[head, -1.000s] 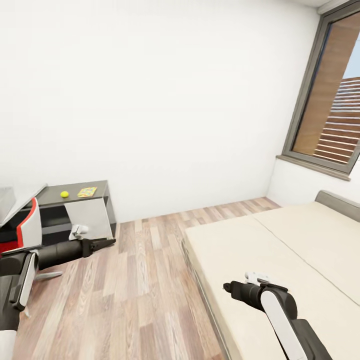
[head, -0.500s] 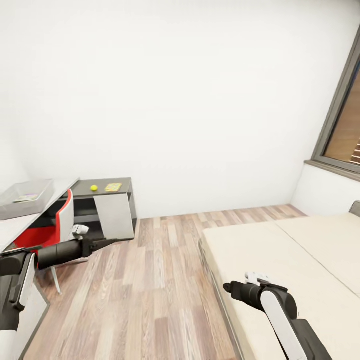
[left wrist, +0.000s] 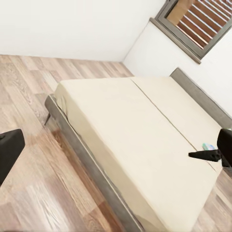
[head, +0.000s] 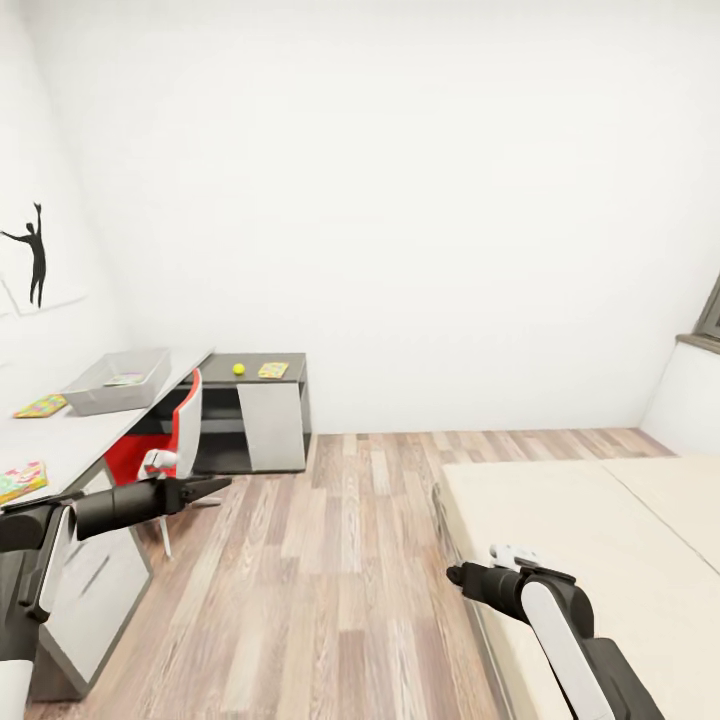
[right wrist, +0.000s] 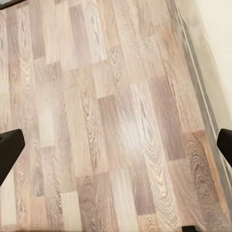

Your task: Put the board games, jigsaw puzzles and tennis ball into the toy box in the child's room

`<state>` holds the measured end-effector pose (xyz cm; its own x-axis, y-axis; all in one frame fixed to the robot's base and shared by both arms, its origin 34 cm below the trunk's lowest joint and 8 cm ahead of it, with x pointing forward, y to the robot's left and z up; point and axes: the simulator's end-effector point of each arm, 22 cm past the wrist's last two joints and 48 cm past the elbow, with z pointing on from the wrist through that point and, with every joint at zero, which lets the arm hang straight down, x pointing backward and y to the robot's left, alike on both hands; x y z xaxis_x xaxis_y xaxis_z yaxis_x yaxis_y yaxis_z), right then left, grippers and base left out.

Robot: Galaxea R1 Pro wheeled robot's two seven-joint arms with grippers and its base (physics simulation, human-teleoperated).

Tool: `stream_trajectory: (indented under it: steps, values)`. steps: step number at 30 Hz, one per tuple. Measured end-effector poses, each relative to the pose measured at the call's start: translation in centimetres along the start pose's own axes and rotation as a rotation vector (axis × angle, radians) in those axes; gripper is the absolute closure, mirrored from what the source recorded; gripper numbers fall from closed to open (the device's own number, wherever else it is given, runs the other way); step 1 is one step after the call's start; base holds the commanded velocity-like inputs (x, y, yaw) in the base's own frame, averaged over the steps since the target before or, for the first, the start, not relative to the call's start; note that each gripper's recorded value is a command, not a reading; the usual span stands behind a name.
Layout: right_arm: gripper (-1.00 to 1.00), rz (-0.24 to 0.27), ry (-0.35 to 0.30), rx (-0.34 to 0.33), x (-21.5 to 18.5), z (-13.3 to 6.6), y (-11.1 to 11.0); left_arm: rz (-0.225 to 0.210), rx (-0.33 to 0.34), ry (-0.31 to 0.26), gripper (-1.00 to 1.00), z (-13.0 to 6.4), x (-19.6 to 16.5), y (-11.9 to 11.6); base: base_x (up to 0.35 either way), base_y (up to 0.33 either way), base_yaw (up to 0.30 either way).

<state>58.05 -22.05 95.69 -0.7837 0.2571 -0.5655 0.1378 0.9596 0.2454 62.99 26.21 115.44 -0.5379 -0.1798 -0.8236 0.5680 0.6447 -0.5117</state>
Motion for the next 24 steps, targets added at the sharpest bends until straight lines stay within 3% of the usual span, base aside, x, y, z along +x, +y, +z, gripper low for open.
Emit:
stream_trajectory:
  steps: [8, 24]
  values:
    - [-1.00, 0.000, -0.004, 0.000, -0.13, -0.13, 0.01, 0.004, 0.001, -0.002, -1.00, -0.05, -0.13, -0.17, -0.092, 0.000, 0.235]
    - [-1.00, 0.014, -0.018, -0.006, -0.42, -0.03, 0.09, 0.001, 0.000, 0.000, -1.00, 0.01, -0.02, -0.04, -0.009, 0.000, 0.022]
